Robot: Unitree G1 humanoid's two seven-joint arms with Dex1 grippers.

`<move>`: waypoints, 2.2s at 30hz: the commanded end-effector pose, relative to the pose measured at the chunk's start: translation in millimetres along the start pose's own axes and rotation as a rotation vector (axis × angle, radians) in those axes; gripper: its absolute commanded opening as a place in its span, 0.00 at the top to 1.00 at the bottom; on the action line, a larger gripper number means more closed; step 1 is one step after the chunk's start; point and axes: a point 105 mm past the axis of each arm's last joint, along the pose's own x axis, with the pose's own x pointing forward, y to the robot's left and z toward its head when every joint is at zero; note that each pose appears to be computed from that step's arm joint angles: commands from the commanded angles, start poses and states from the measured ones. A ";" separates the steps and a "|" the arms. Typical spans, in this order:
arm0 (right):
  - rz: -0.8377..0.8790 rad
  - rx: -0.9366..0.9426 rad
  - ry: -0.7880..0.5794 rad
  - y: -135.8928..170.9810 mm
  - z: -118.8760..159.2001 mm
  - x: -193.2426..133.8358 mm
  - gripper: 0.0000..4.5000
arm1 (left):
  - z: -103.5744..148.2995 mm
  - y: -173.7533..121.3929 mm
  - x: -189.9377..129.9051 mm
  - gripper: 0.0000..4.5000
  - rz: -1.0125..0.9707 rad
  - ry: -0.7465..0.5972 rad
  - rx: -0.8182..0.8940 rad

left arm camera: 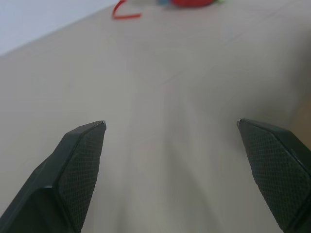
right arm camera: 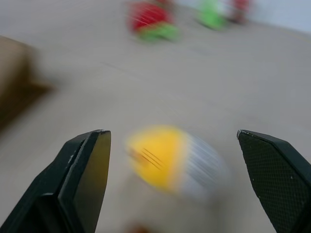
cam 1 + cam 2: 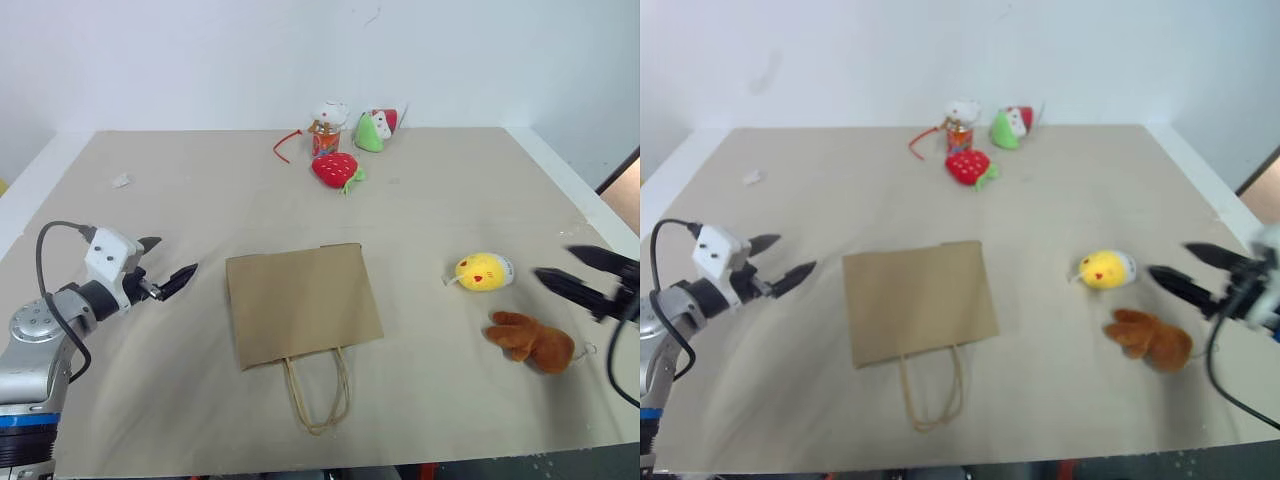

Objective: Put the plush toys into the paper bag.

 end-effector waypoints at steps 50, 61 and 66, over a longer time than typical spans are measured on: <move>0.552 -0.061 -0.019 140.7 20.4 60.7 0.00 | 24.2 -204.7 25.2 0.87 -1.193 -0.337 0.657; 0.509 -0.070 -0.010 130.4 22.9 58.9 0.00 | 51.5 -147.2 63.2 0.99 -0.927 -0.313 0.517; 0.494 -0.064 -0.024 129.9 23.6 64.9 0.00 | 86.8 -142.0 73.4 0.99 -0.842 -0.418 0.465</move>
